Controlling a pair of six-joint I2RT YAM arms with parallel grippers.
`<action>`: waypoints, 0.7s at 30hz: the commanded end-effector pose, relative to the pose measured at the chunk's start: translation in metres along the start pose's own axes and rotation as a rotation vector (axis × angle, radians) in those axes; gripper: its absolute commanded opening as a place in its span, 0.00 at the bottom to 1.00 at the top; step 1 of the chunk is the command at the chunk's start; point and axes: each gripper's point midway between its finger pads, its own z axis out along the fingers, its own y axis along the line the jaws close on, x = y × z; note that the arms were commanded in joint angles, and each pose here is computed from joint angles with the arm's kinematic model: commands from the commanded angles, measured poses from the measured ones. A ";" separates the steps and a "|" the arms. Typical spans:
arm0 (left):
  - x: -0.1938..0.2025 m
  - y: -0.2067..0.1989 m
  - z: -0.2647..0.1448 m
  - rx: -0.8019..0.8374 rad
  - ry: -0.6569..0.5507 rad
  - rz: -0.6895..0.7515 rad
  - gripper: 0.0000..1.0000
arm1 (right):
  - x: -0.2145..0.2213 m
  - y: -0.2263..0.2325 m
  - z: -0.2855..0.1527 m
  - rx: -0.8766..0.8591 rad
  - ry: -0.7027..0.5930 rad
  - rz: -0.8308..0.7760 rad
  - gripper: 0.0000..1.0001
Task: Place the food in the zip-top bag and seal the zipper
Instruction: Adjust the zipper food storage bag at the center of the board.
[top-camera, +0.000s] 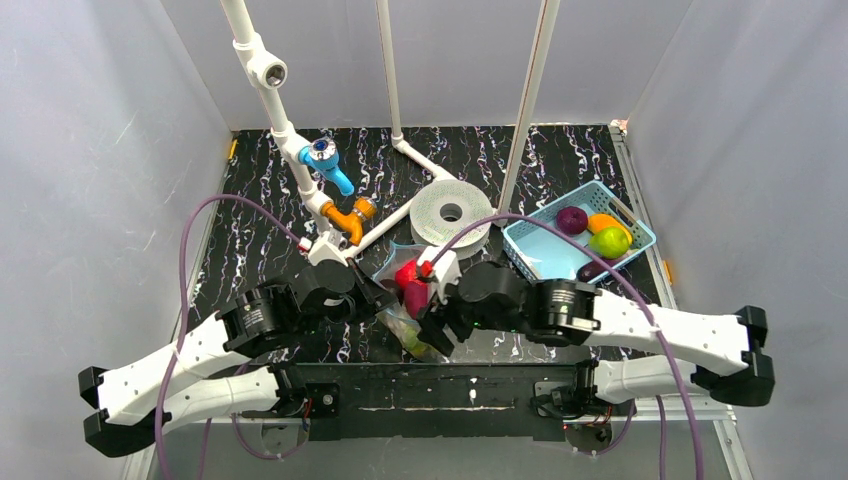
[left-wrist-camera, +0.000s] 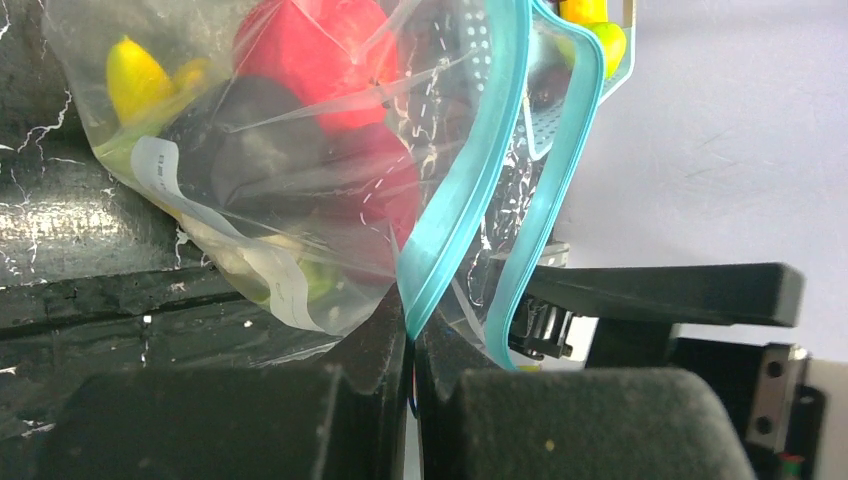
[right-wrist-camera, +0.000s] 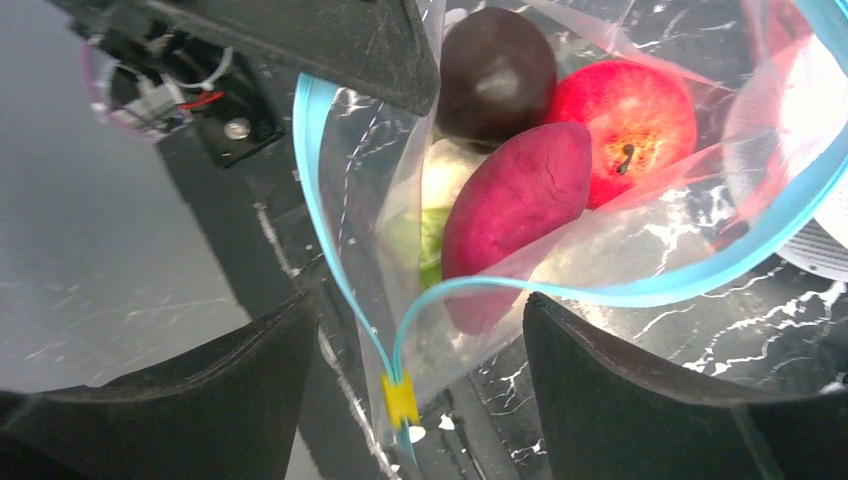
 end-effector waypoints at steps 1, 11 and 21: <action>-0.009 -0.009 -0.004 0.043 -0.037 -0.065 0.00 | -0.021 -0.009 0.010 0.178 -0.065 -0.049 0.79; -0.005 0.003 -0.003 0.023 -0.030 -0.086 0.07 | -0.028 -0.024 0.006 0.261 -0.142 -0.147 0.27; -0.025 -0.001 -0.037 0.139 -0.096 0.124 0.63 | -0.031 -0.007 0.017 0.012 -0.141 -0.170 0.01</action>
